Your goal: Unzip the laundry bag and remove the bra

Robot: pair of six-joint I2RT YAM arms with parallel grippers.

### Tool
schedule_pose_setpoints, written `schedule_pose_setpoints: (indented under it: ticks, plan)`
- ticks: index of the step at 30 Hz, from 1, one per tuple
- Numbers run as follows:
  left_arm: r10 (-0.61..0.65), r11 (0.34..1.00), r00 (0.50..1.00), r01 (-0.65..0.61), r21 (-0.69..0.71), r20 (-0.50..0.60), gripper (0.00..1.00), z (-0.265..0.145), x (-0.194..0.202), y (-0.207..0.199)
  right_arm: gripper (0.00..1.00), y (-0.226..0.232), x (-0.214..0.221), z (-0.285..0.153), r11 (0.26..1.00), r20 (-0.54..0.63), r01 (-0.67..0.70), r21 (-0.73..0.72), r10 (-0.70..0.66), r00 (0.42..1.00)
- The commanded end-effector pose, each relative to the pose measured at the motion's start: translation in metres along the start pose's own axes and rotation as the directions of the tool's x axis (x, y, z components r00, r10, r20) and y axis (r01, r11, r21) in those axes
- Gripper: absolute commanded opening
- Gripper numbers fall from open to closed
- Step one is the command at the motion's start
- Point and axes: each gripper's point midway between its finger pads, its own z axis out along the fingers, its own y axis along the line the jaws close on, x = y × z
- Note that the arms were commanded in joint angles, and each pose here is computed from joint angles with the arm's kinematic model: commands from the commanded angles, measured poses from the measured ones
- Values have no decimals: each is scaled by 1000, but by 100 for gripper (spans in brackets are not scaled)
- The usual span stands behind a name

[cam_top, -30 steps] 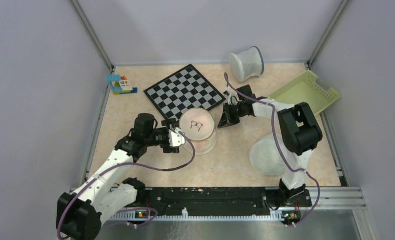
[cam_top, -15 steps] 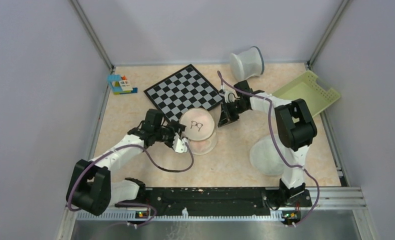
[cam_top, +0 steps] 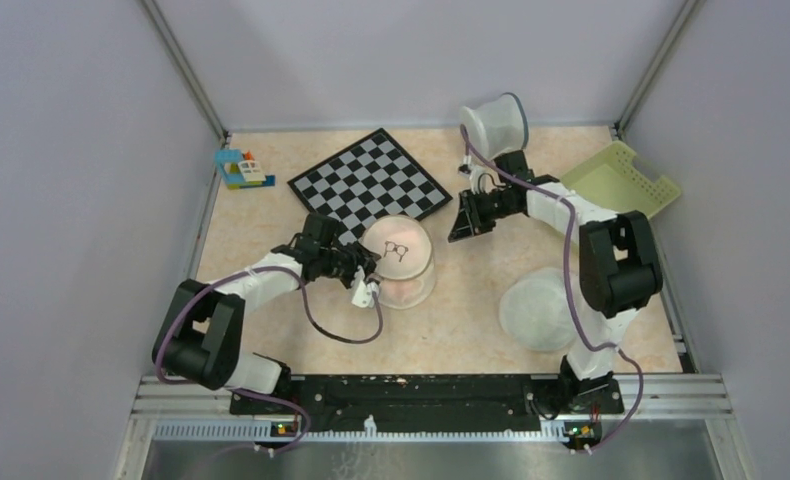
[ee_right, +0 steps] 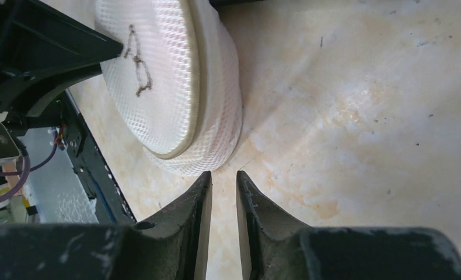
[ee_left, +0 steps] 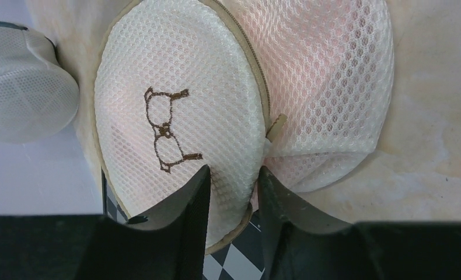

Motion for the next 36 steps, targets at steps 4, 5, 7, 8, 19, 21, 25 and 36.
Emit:
schedule_pose_setpoints:
  ticks: [4,5,7,8,19,21,25,36]
  plan:
    - [-70,996,993,76,-52,100,23,-11,-32,33,27,42,-27,-45,978,169,208,-13,-203,965]
    - [-103,993,989,109,-52,103,20,-13,-36,33,30,46,-28,-48,977,186,212,-12,-206,961]
    - [-177,982,978,183,-43,107,10,-15,-41,33,37,56,-31,-55,980,223,200,-12,-193,956]
    - [-210,976,972,215,-37,110,7,-16,-44,32,40,59,-32,-58,981,237,194,-14,-185,954]
    - [-669,743,730,665,77,143,0,-23,-65,60,60,106,-9,-76,976,312,132,-171,-73,947]
    - [-739,673,656,730,122,155,0,-22,-72,66,57,114,-5,-76,971,308,131,-202,-64,949]
    - [-859,511,487,836,202,159,0,-20,-83,76,53,130,6,-73,959,305,141,-247,-62,950]
    - [-975,221,192,911,349,116,0,-14,-100,94,44,148,-5,-70,863,508,504,-36,-418,753]
